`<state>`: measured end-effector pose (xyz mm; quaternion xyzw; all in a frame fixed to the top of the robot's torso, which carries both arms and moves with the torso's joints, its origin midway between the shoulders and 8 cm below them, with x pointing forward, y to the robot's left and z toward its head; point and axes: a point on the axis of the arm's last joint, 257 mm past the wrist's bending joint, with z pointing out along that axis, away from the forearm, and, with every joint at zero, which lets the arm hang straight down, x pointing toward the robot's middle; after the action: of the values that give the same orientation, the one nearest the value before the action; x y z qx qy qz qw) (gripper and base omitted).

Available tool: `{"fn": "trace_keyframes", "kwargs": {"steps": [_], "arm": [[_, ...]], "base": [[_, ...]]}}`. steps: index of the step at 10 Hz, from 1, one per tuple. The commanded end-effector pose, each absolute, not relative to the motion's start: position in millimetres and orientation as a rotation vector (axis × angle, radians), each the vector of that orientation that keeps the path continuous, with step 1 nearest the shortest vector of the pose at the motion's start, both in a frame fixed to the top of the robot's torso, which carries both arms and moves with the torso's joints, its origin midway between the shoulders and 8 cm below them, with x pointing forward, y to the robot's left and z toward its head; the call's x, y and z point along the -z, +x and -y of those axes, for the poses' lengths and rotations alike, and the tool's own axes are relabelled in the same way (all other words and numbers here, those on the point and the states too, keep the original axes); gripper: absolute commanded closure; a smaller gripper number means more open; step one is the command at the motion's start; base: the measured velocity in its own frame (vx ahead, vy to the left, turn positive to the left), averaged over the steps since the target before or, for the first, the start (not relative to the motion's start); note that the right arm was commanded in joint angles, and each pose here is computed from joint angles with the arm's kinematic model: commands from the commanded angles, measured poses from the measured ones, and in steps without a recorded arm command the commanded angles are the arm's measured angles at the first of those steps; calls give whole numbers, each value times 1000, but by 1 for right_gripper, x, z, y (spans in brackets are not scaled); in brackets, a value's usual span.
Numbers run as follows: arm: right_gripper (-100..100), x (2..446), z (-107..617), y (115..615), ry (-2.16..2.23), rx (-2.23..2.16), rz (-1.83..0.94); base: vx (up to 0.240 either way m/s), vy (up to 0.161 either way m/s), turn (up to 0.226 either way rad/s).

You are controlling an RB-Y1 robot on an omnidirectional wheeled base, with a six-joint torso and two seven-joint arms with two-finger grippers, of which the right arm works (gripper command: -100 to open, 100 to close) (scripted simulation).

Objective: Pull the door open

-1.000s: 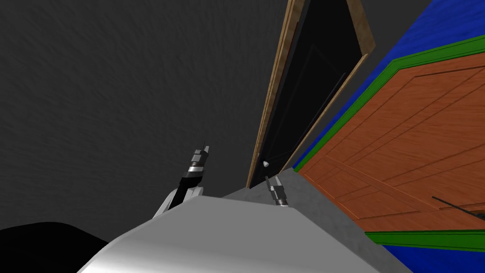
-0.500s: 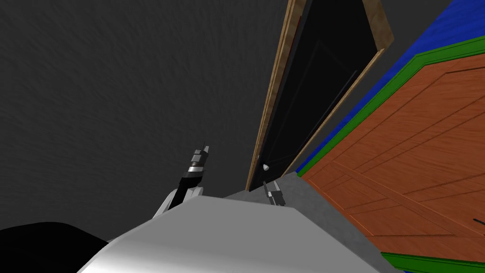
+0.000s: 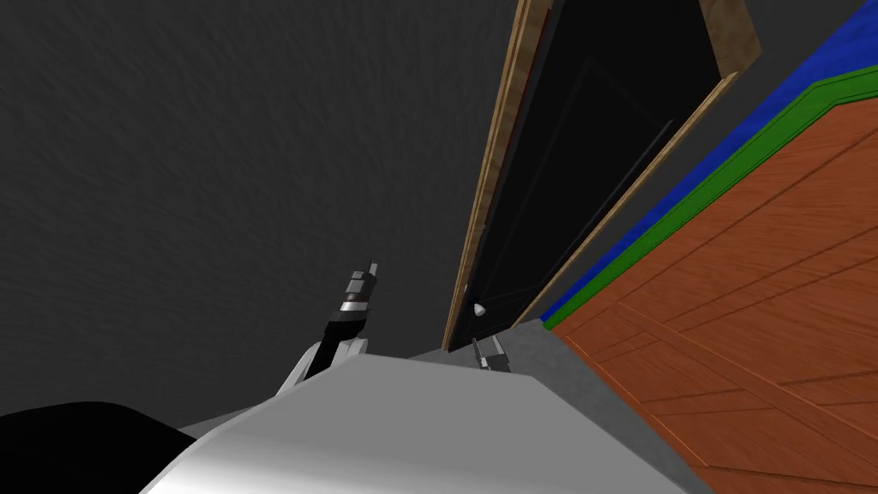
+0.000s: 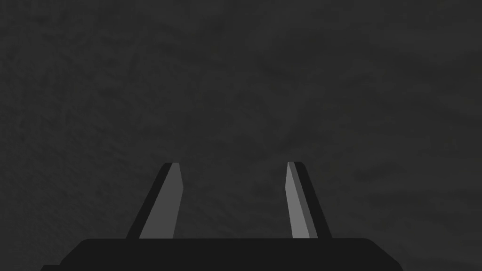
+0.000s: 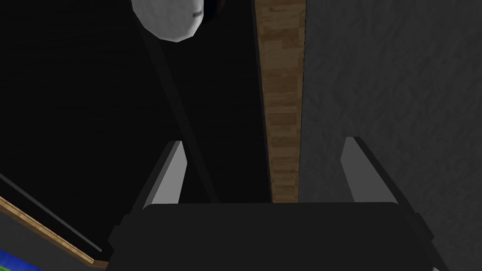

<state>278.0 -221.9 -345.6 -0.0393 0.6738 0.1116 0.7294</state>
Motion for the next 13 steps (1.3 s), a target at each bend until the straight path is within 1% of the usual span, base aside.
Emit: {"fn": "trace_keyframes", "kwargs": {"steps": [1, 7, 9, 13], "arm": [[-100, 355, 216, 268, -112, -235, -1499], [-100, 389, 191, 236, -198, -207, -1556], [-100, 390, 207, 241, -190, -198, -1558], [-100, 397, 231, 248, -181, -179, -1568]], "base": [[78, -106, 73], [86, -134, 76], [-26, -1, 111], [-58, 68, 73]]}}
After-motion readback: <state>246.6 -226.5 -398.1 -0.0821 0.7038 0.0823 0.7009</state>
